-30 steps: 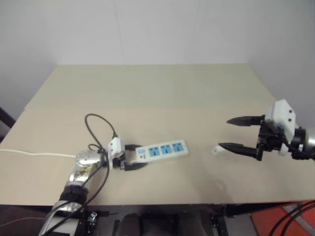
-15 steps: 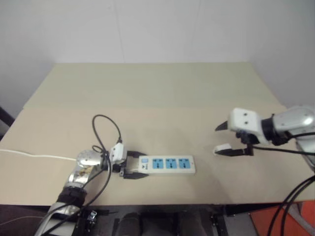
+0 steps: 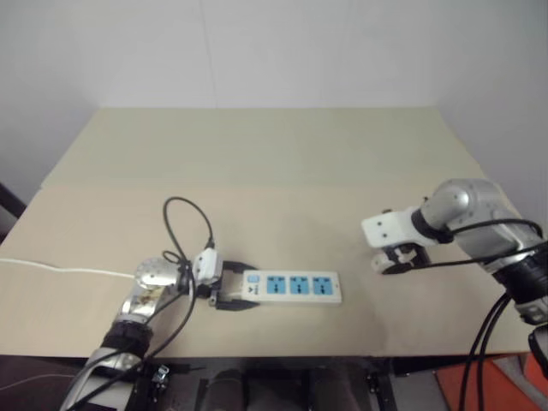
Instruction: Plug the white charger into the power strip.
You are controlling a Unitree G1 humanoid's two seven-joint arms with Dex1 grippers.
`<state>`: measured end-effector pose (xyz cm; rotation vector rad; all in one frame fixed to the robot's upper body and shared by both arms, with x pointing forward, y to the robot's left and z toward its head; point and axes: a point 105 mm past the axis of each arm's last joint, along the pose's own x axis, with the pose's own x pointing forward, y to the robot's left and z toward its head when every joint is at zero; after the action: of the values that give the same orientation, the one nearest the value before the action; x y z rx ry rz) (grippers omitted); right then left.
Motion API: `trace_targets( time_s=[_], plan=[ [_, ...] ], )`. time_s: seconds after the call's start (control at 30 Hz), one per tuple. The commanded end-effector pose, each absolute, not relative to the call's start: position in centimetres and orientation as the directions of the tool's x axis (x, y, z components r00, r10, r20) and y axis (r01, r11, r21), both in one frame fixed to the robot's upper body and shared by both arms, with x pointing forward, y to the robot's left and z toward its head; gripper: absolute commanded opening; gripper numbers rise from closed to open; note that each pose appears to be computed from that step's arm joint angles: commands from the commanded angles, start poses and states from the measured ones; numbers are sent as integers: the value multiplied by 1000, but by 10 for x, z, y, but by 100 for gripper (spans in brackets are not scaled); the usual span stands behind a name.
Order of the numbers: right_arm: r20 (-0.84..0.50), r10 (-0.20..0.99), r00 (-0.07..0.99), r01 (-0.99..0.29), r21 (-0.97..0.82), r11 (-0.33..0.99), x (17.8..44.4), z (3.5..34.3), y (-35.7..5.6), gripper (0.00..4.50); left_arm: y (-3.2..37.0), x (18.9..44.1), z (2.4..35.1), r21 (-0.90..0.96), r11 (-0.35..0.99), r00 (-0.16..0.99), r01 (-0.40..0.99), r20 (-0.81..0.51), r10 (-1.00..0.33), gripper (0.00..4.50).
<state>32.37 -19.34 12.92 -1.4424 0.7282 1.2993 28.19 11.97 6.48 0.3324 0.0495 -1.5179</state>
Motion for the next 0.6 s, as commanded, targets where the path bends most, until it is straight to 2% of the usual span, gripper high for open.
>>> trace_targets(
  time_s=[0.03,0.27,0.3,0.4,0.6],
  plan=[
    [-960,148,238,-899,-275,-340,326,129,-195,450,118,277,55,168,-1,46,986,-278,-959,326],
    [-961,134,240,-905,-272,-327,335,123,-195,450,120,273,53,168,15,62,986,-280,-958,326],
    [-962,133,238,-907,-269,-325,335,122,-195,432,120,273,52,168,17,64,986,-280,-958,326],
    [-963,135,232,-909,-264,-322,336,121,-194,362,121,273,52,170,26,74,985,-283,-956,326],
    [-962,155,224,-912,-262,-315,336,118,-191,151,123,274,52,172,30,80,985,-288,-954,326]
  ],
)
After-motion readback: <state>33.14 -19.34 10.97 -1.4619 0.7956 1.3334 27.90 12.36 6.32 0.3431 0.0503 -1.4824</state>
